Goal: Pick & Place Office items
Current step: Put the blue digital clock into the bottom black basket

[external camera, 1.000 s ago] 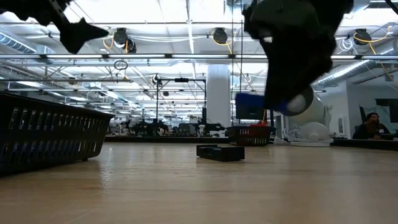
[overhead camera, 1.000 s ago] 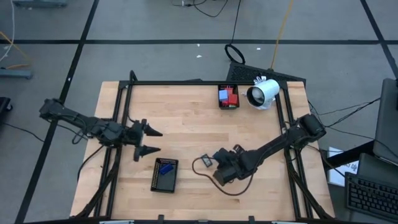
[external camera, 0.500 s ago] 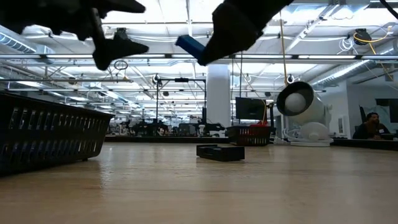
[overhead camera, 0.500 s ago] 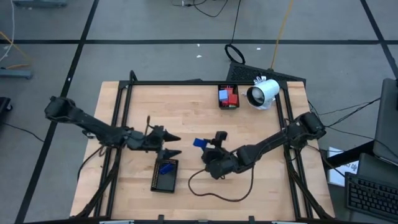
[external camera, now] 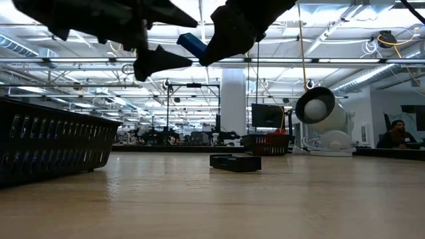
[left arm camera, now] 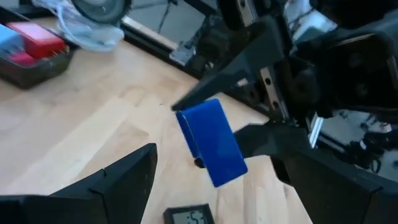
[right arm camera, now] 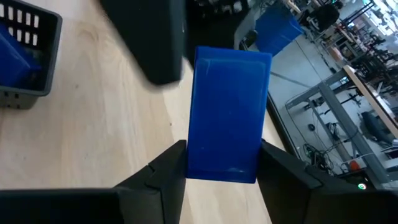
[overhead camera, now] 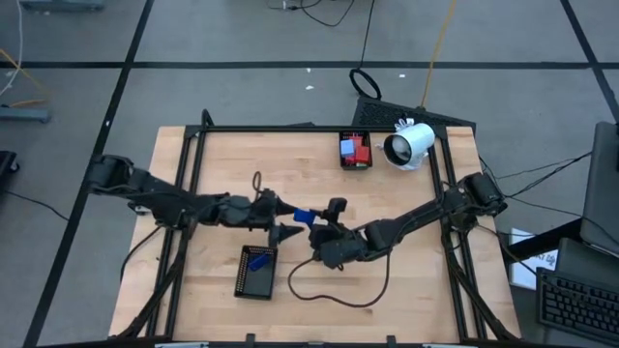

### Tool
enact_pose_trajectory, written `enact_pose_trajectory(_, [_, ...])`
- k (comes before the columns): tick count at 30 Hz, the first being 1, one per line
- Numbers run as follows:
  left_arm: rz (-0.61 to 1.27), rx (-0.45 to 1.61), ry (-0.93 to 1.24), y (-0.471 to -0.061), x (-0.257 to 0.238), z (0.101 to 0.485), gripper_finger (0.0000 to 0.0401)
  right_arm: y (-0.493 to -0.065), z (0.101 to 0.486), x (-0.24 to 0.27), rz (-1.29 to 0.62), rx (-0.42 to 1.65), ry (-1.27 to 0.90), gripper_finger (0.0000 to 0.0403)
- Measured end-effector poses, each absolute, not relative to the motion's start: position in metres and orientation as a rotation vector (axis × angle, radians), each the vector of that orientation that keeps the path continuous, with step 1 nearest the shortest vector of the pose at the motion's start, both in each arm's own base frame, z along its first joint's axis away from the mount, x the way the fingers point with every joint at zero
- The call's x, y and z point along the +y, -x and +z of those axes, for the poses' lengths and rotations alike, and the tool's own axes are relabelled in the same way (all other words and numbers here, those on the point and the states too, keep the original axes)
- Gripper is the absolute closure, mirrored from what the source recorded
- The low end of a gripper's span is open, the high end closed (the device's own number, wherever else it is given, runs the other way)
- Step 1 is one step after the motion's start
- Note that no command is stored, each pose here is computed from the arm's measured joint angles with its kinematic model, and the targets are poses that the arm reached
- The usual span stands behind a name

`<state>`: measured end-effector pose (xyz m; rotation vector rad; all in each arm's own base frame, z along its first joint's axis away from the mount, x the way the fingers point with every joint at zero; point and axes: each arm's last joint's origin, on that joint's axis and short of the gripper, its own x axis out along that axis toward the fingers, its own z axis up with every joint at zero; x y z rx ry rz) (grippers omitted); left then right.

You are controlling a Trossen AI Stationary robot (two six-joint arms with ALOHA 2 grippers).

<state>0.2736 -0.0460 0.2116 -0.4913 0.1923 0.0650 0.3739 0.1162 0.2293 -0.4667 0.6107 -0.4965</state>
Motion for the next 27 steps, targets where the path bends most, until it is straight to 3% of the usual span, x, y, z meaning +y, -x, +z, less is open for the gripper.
enact_pose_trajectory(13, [0.038, 0.229, 0.494, -0.292, -0.041, 0.217, 0.0063, -0.373, 0.228, 0.117, -0.498, 0.616, 0.454, 0.0242])
enact_pose_trajectory(17, [0.040, 0.226, 0.494, -0.292, -0.041, 0.217, 0.0118, -0.372, 0.228, 0.118, -0.500, 0.614, 0.432, 0.0240])
enact_pose_trajectory(27, [0.045, 0.232, 0.495, -0.292, -0.040, 0.216, 0.0313, -0.371, 0.228, 0.122, -0.498, 0.610, 0.436, 0.0239])
